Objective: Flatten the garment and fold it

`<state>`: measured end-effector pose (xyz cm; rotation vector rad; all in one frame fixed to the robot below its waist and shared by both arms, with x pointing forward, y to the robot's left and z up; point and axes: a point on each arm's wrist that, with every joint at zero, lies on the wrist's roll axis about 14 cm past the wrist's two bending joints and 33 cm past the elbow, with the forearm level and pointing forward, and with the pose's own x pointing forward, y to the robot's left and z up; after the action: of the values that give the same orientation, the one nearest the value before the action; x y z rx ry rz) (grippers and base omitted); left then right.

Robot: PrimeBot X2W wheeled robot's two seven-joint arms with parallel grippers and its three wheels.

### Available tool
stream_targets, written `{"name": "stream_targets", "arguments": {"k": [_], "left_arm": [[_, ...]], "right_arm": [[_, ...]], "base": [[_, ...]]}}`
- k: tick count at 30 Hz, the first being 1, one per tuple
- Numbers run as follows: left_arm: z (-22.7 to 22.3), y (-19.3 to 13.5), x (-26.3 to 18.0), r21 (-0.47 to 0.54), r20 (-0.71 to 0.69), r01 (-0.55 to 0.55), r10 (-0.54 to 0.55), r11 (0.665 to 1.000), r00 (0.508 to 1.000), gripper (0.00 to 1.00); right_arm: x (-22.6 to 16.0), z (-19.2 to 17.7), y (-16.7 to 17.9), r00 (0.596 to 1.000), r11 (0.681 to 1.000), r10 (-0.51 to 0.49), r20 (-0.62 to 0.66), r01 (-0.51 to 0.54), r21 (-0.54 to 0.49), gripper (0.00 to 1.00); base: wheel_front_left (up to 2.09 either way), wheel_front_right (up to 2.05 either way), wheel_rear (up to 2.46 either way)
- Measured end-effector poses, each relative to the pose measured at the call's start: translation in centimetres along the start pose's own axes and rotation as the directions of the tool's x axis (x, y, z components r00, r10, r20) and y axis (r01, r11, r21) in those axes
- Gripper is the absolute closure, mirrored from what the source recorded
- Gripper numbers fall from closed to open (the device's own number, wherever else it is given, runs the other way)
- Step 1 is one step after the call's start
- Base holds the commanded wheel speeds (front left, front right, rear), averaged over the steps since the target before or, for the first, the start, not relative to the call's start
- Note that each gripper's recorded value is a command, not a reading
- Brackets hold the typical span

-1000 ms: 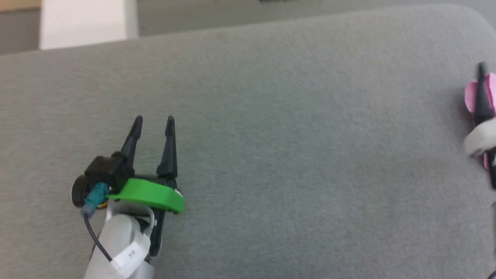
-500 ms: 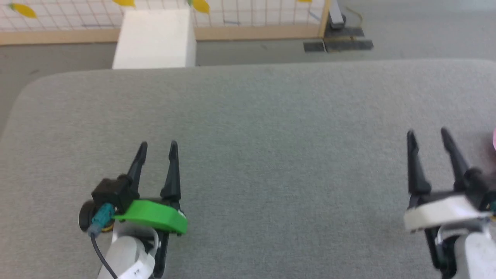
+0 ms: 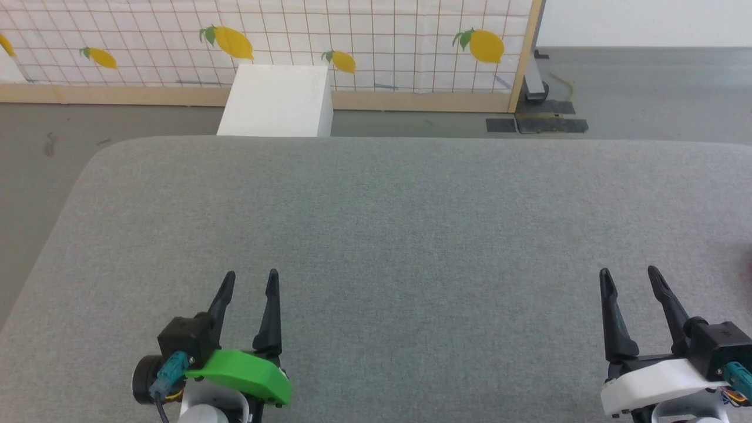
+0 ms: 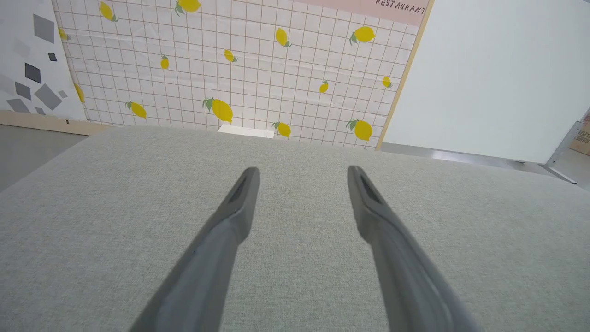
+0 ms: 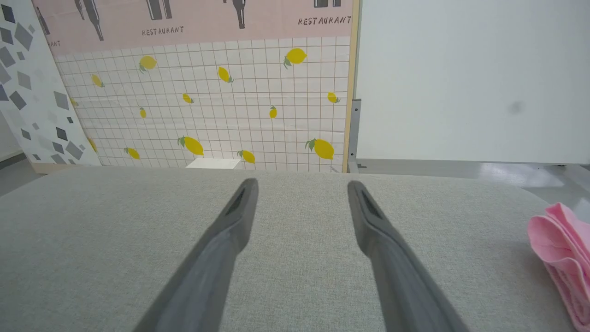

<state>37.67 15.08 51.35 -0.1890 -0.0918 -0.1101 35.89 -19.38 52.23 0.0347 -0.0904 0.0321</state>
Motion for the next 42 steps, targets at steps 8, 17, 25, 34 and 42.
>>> {"name": "stream_targets", "arguments": {"k": [8,17,25,34,42], "left_arm": [[0.1,0.04,-0.43,-0.009,0.002,-0.011,0.011,1.0,1.0,0.0],[-0.09,-0.06,-0.48,-0.03,-0.004,-0.011,0.011,1.0,1.0,1.0],[-0.1,-0.1,-0.48,-0.03,-0.004,-0.01,0.01,1.0,1.0,1.0],[-0.03,-0.15,-0.41,-0.027,-0.008,-0.008,0.008,1.0,1.0,1.0],[0.13,-0.12,-0.3,-0.016,-0.012,-0.007,0.007,1.0,1.0,1.0]], "right_arm": [[0.01,0.08,0.37,1.0,1.0,0.01,-0.002,-0.01,0.01,0.0],[0.02,0.01,0.41,1.0,1.0,0.012,-0.004,-0.012,0.011,1.0],[0.02,0.01,0.41,1.0,1.0,0.011,-0.004,-0.011,0.011,1.0],[0.01,-0.1,0.45,1.0,1.0,0.013,-0.012,-0.013,0.01,1.0],[0.0,-0.24,0.6,1.0,1.0,0.017,-0.022,-0.017,0.008,1.0]], "base": [[0.0,0.0,0.0],[0.0,0.0,0.0],[0.0,0.0,0.0],[0.0,0.0,0.0],[0.0,0.0,0.0]]}}
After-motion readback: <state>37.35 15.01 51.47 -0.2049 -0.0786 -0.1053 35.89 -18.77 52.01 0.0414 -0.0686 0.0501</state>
